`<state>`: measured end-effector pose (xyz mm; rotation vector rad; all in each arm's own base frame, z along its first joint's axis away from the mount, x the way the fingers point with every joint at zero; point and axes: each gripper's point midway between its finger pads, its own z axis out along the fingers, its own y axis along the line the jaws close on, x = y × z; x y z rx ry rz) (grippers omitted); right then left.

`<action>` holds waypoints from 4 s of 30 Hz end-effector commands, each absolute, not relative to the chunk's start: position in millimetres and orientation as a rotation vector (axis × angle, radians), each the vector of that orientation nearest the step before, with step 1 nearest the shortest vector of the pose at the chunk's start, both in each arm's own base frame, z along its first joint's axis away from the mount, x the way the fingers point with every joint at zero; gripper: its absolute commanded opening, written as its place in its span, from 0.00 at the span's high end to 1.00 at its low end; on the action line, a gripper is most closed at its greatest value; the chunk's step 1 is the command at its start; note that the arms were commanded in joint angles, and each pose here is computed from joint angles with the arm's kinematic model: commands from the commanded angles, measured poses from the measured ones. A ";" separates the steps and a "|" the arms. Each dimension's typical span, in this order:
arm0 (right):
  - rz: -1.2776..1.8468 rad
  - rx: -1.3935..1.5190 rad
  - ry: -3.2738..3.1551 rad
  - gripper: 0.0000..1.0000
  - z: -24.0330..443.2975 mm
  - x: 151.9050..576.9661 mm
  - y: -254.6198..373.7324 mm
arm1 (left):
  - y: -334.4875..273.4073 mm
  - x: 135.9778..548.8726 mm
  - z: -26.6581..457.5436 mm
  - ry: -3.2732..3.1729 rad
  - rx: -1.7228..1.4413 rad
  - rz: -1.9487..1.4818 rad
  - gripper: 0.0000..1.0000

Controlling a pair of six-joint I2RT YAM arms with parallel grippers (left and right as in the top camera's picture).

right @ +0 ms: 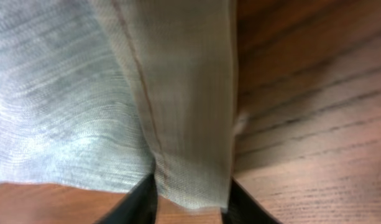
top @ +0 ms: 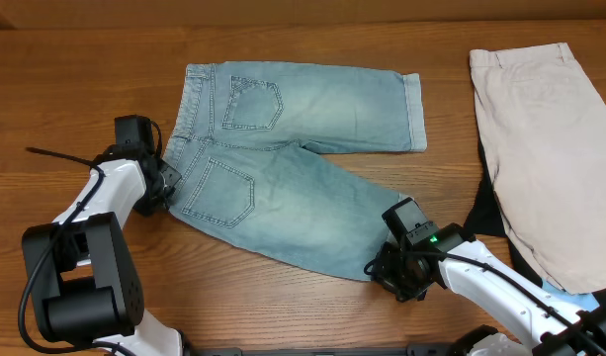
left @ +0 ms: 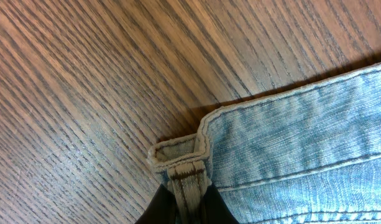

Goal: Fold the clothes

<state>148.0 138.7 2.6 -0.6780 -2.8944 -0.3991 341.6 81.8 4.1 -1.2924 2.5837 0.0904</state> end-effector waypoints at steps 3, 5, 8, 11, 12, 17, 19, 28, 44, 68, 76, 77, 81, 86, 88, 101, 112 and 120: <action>-0.378 -0.676 -2.924 0.87 2.6 152.6 136.5 | 73.4 311.2 -29.8 2.711 -1.357 0.115 0.95; -0.380 -0.659 -2.939 0.95 5.3 156.5 136.1 | 73.7 310.8 -29.8 2.724 -1.334 0.119 0.96; -0.347 -0.721 -2.949 0.96 14.6 167.8 128.2 | 75.1 314.9 -26.2 2.731 -1.286 0.118 0.96; -0.319 -0.773 -3.001 0.96 34.2 190.7 116.6 | 79.3 321.8 -10.7 2.739 -1.242 0.106 0.96; -0.326 -0.768 -3.028 0.96 43.9 200.1 113.6 | 81.5 324.9 -1.6 2.736 -1.237 0.106 0.96; -0.392 -0.730 -3.159 0.96 105.1 246.0 95.7 | 91.2 347.2 68.1 2.725 -1.098 0.108 0.96; -0.410 -0.730 -3.203 0.96 130.1 260.2 86.1 | 93.5 354.8 102.3 2.707 -1.037 0.109 0.96; -0.474 -0.713 -3.384 0.96 226.7 291.3 56.1 | 95.6 362.3 238.5 2.554 -0.926 0.081 0.96; -0.496 -0.663 -3.476 0.96 276.2 267.1 50.6 | 91.2 295.7 278.9 2.628 -0.920 0.186 0.96; -0.513 -0.381 -3.493 0.96 133.1 447.1 82.5 | 103.7 342.9 125.5 2.637 -1.082 0.205 0.96; -0.633 -0.303 -3.646 0.96 138.0 491.3 103.9 | 110.8 378.6 95.1 2.589 -1.090 0.186 0.86; -0.649 -0.290 -3.661 0.91 138.0 496.1 107.4 | 111.4 383.0 92.6 2.581 -1.087 0.181 0.77; -0.691 -0.251 -3.704 0.28 134.8 510.4 118.9 | 113.5 396.9 87.7 2.547 -1.077 0.162 0.24; -0.685 -0.246 -3.696 0.00 134.0 508.4 120.2 | 108.2 410.0 110.2 2.543 -1.012 0.090 0.00; -0.666 -0.249 -3.674 0.00 131.2 503.5 119.4 | 101.2 413.2 129.2 2.570 -0.973 0.038 0.00; -0.652 -0.180 -3.388 0.02 109.2 441.9 130.7 | 78.6 380.3 192.1 2.796 -0.736 -0.012 0.03; -0.623 0.094 -3.434 0.30 110.9 433.8 179.2 | 30.1 353.0 123.6 3.012 -0.618 -0.043 0.24; -0.592 0.175 -3.576 0.89 104.8 465.0 201.7 | 4.8 383.1 75.4 2.878 -0.525 0.009 0.83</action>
